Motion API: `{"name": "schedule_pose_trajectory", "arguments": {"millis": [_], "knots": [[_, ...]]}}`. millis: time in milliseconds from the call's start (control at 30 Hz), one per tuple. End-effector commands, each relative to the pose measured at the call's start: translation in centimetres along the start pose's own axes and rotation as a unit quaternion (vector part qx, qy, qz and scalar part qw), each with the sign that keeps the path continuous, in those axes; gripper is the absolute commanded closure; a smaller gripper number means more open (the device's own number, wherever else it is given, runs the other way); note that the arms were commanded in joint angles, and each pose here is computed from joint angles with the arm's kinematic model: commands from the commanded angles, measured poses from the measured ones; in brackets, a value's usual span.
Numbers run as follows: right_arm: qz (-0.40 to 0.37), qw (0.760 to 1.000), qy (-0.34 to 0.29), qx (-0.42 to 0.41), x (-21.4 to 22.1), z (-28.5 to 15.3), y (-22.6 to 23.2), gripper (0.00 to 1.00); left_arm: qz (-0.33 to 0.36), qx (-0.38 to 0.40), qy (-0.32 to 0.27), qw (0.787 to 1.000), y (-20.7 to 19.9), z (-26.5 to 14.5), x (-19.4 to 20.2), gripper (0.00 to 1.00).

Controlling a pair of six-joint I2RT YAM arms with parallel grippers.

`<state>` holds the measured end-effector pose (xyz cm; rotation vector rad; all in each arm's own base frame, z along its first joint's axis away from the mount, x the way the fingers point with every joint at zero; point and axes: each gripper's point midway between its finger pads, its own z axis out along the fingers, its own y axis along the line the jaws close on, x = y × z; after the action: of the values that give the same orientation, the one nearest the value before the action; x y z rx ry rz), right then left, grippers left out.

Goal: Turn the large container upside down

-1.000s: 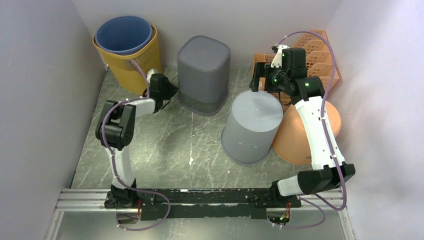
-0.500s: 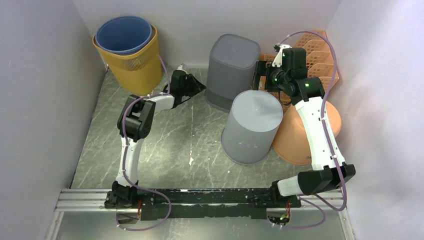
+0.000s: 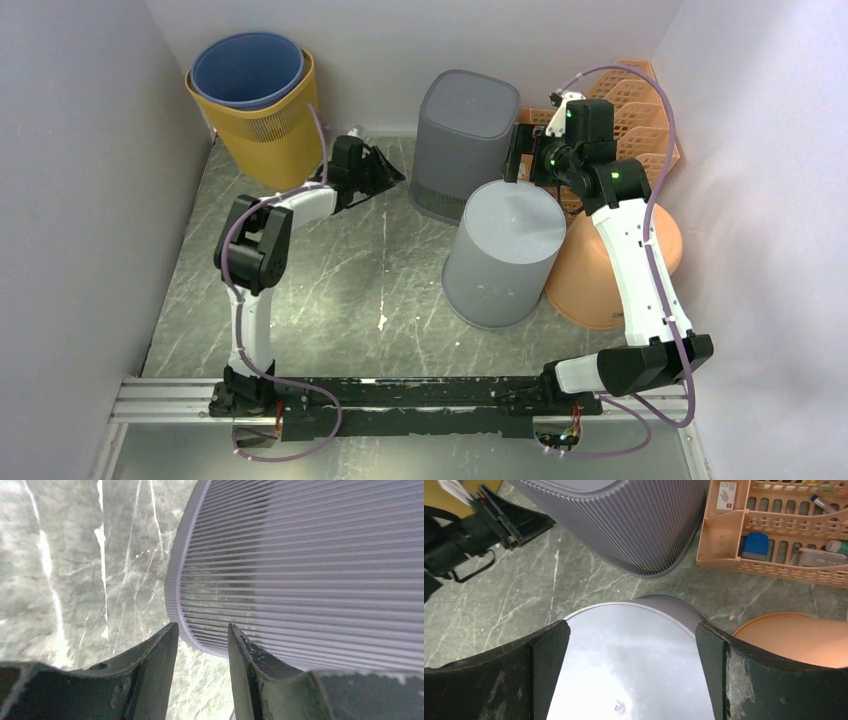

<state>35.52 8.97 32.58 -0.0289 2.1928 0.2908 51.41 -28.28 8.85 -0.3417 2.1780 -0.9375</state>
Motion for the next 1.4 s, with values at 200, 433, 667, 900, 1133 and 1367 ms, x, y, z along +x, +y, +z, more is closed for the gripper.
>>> {"name": "schedule_pose_trajectory", "arguments": {"millis": [200,433,667,900,1133,1367], "knots": [[-0.008,1.0,-0.018,-0.023,-0.6,-0.3,0.7,0.0,0.143,-0.043,-0.075,0.986,-5.0,-9.1,-8.0,0.45],[-0.01,0.999,-0.02,-0.043,-0.5,-0.2,1.3,0.0,0.331,-0.051,-0.126,0.934,-9.9,-14.5,-16.9,0.43],[-0.005,0.998,-0.025,-0.055,-0.8,0.0,1.8,0.0,0.374,-0.056,-0.167,0.91,-9.2,-18.6,-26.5,0.3],[-0.009,0.999,-0.019,-0.05,-1.1,0.3,1.7,0.0,0.423,-0.094,-0.185,0.882,-6.2,-20.0,-29.9,0.26],[-0.011,0.999,-0.008,-0.047,-0.8,0.7,1.5,0.0,0.43,-0.1,-0.152,0.884,-3.6,-18.7,-29.3,0.21],[-0.011,0.999,-0.003,-0.042,-0.3,0.7,1.3,0.0,0.41,-0.148,-0.174,0.883,-1.0,-19.4,-30.8,0.21]]}}
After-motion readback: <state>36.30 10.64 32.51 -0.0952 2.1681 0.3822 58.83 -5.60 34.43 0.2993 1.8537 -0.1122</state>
